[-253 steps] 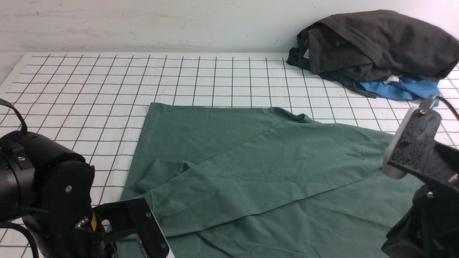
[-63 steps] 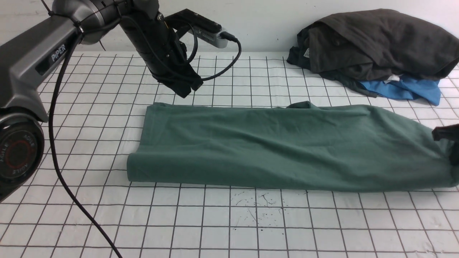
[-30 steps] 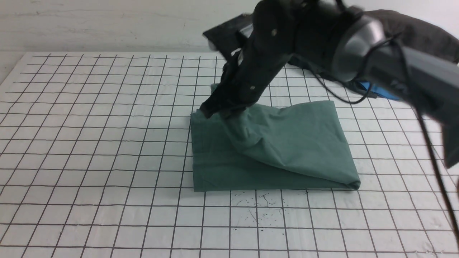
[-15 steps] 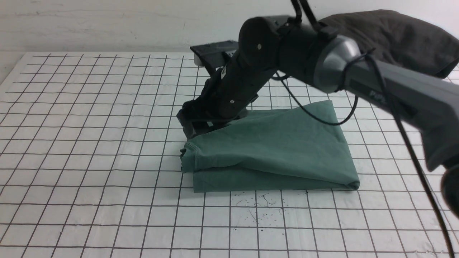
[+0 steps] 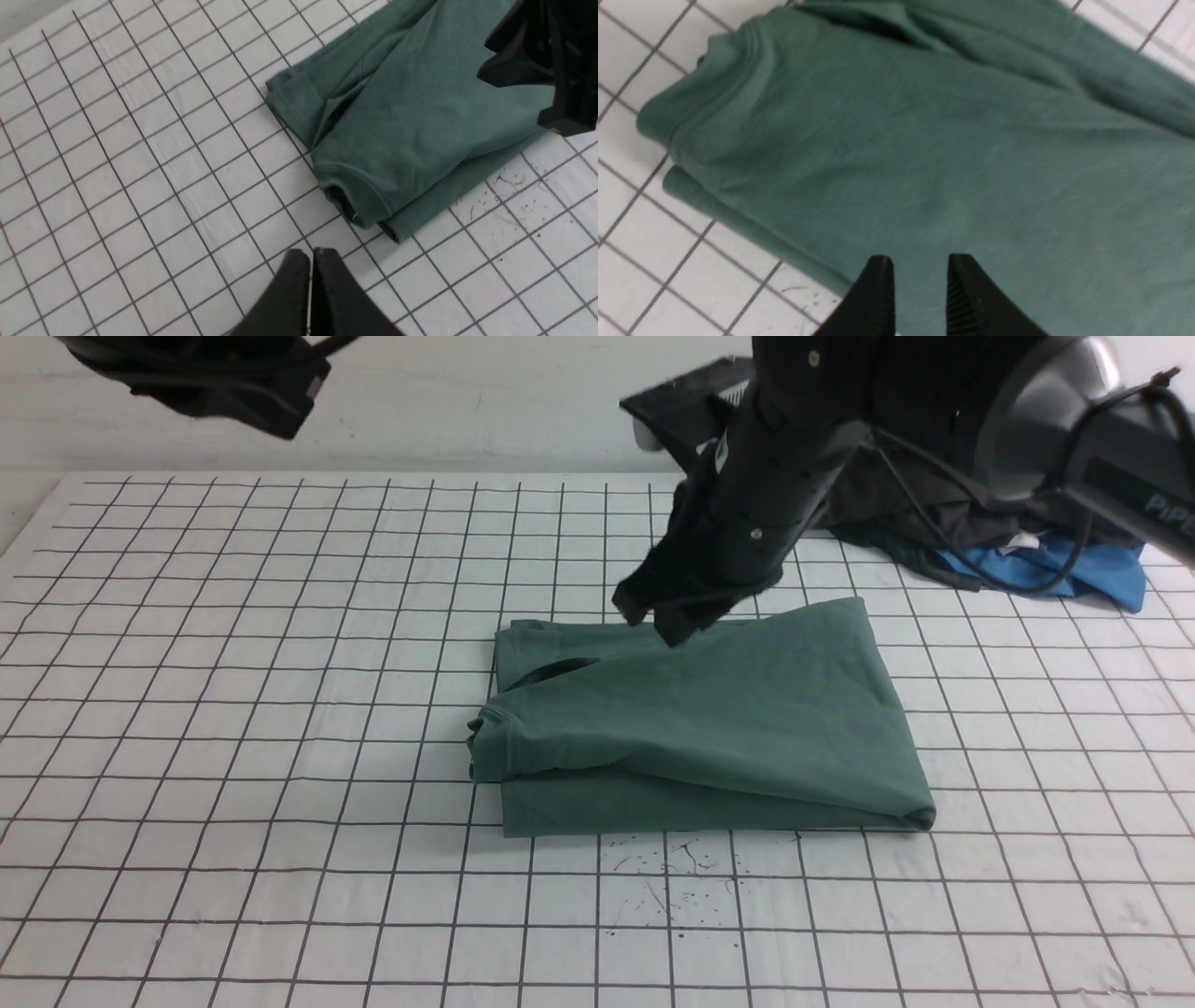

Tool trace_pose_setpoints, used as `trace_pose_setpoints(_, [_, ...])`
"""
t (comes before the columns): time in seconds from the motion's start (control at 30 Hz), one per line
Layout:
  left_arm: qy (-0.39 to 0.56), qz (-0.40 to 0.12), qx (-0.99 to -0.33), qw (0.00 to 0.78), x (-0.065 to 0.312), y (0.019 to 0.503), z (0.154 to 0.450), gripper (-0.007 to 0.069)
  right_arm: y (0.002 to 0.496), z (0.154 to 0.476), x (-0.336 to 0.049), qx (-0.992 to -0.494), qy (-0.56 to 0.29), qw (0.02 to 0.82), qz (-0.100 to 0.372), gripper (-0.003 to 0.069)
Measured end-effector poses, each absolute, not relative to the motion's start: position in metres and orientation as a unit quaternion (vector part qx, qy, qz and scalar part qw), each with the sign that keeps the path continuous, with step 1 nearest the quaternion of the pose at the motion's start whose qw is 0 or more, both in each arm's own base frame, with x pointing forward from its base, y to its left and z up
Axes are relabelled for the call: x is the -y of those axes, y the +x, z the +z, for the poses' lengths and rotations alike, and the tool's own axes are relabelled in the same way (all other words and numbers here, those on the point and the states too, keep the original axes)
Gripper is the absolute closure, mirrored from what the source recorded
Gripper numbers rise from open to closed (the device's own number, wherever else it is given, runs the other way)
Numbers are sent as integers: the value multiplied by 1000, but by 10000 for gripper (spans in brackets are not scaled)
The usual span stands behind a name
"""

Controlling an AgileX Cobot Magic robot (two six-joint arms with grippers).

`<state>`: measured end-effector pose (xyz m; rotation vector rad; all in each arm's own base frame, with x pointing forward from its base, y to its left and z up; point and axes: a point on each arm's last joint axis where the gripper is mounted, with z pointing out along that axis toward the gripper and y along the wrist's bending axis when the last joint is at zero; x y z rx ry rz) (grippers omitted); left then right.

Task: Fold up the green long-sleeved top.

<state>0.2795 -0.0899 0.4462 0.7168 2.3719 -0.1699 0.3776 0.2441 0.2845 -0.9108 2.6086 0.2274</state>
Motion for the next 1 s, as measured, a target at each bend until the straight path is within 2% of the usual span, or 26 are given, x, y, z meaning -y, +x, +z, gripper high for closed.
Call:
trace_pose_setpoints(0.13, [269, -51, -911, 307, 87, 280, 437, 633, 368, 235, -247, -935, -297, 151, 122, 655])
trace_pose_setpoints(0.17, [269, -49, -912, 307, 87, 279, 436, 633, 368, 233, -247, -936, -294, 150, 124, 655])
trace_pose_setpoints(0.3, [265, -41, -910, 318, 83, 272, 442, 633, 354, 179, -245, -945, -238, 147, 167, 671])
trace_pose_setpoints(0.43, [264, -41, -907, 325, 82, 268, 447, 633, 348, 162, -242, -947, -218, 158, 178, 673])
trace_pose_setpoints(0.57, [258, -43, -907, 329, 81, 265, 449, 633, 348, 165, -242, -945, -218, 164, 182, 673])
trace_pose_setpoints(0.7, [252, -39, -904, 344, 77, 255, 458, 633, 346, 201, -242, -931, -239, 197, 191, 673])
trace_pose_setpoints(0.77, [247, -23, -897, 366, 70, 240, 470, 633, 338, 252, -236, -909, -269, 255, 193, 673])
trace_pose_setpoints(0.8, [246, -21, -897, 365, 70, 240, 469, 633, 338, 252, -235, -908, -271, 256, 191, 673])
trace_pose_setpoints(0.83, [238, -9, -893, 382, 63, 225, 478, 633, 327, 290, -226, -891, -289, 297, 186, 673])
trace_pose_setpoints(0.87, [232, 0, -890, 392, 58, 214, 481, 633, 318, 310, -219, -882, -298, 318, 180, 673])
trace_pose_setpoints(1.0, [208, 26, -883, 420, 38, 166, 485, 633, 281, 366, -190, -857, -319, 377, 150, 673])
